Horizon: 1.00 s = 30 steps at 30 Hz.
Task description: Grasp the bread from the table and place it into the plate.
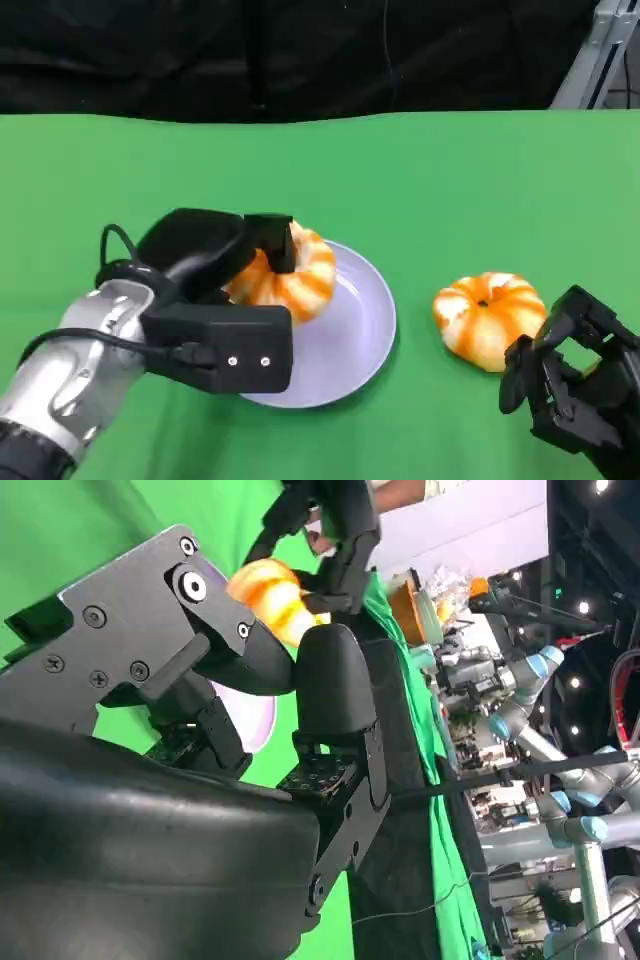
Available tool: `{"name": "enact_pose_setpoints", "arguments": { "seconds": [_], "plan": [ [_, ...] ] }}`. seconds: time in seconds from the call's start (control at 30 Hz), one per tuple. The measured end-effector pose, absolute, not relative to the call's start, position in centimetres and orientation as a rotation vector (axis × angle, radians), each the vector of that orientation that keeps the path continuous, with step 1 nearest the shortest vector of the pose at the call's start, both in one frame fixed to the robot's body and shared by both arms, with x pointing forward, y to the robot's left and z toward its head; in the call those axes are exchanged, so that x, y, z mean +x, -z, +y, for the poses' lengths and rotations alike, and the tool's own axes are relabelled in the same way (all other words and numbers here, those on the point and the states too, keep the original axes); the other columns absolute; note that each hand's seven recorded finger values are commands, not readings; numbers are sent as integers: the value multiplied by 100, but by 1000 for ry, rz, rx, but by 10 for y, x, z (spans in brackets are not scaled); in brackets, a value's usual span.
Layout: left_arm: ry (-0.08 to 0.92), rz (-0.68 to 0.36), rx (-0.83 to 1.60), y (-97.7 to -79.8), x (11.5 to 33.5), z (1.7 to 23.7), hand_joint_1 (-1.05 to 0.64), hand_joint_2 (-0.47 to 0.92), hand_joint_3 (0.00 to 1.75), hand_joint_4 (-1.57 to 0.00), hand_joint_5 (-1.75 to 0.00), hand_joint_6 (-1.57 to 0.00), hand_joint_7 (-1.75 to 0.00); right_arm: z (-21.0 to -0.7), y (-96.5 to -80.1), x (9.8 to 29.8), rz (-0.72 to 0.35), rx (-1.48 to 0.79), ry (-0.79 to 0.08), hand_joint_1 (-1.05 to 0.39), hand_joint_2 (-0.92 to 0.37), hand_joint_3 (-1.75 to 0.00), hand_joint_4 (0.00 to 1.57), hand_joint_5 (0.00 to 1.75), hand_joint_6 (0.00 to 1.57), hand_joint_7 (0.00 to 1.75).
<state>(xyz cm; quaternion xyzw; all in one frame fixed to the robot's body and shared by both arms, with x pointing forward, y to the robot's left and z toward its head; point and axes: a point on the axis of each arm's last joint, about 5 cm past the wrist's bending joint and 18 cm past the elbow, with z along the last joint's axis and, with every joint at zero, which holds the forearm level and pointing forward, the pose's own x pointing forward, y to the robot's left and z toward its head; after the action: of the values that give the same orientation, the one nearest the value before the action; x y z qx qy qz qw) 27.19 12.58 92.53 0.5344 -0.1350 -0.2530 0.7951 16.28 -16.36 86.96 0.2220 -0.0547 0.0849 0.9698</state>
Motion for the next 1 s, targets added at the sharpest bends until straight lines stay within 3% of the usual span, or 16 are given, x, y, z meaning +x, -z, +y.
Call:
{"name": "enact_pose_setpoints", "arguments": {
  "seconds": [0.3, 0.33, 0.37, 0.4, 0.43, 0.47, 0.53, 0.63, 0.83, 0.9, 0.97, 1.0],
  "plan": [
    [630, -210, 1148, -910, 276, 116, 2, 92, 24, -65, -175, -53, -167, -161, -872, 163, -111, 450, -174, -16, -45, -131, 88, 175, 65, 172],
    [636, -207, 1145, -909, 276, 116, -1, 92, 26, -65, -160, -62, -140, -160, -872, 163, -109, 451, -177, -16, -45, -131, 89, 175, 65, 172],
    [642, -203, 1139, -908, 276, 117, -18, 92, 28, -70, -93, -74, -77, -159, -873, 163, -107, 452, -179, -16, -45, -131, 89, 175, 65, 171],
    [647, -205, 1138, -907, 276, 117, -42, 92, 32, -62, -52, -70, -42, -159, -872, 163, -107, 452, -179, -16, -45, -131, 89, 175, 65, 171],
    [654, -211, 1144, -909, 276, 117, -71, 92, 39, -34, -21, -53, -17, -159, -872, 162, -106, 452, -177, -16, -45, -131, 89, 175, 66, 171],
    [663, -220, 1156, -913, 275, 117, -81, 92, 42, -24, -11, -47, -9, -159, -873, 162, -105, 452, -175, -16, -45, -131, 89, 175, 66, 171],
    [680, -238, 1186, -925, 273, 118, -100, 92, 56, -5, -2, -13, -2, -159, -873, 161, -102, 452, -168, -16, -45, -131, 89, 175, 66, 171],
    [715, -231, 1226, -942, 270, 119, -104, 92, 62, 0, 0, -1, 0, -159, -874, 161, -100, 452, -166, -15, -46, -132, 89, 175, 66, 170],
    [720, -204, 1257, -949, 271, 126, -105, 92, 54, 0, 0, 0, 0, -160, -874, 161, -101, 453, -166, -16, -45, -130, 88, 175, 66, 170],
    [703, -202, 1253, -949, 271, 128, -82, 92, 31, 0, 0, -13, -3, -160, -874, 161, -102, 453, -170, -16, -45, -130, 88, 175, 66, 171],
    [639, -216, 1204, -947, 270, 131, -25, 92, 20, -32, -10, -43, -8, -160, -874, 161, -104, 453, -172, -16, -45, -131, 89, 175, 65, 171],
    [594, -229, 1142, -945, 268, 131, -16, 92, 20, -38, -12, -49, -8, -160, -874, 161, -105, 452, -173, -16, -45, -131, 89, 175, 65, 171]
  ]
}}
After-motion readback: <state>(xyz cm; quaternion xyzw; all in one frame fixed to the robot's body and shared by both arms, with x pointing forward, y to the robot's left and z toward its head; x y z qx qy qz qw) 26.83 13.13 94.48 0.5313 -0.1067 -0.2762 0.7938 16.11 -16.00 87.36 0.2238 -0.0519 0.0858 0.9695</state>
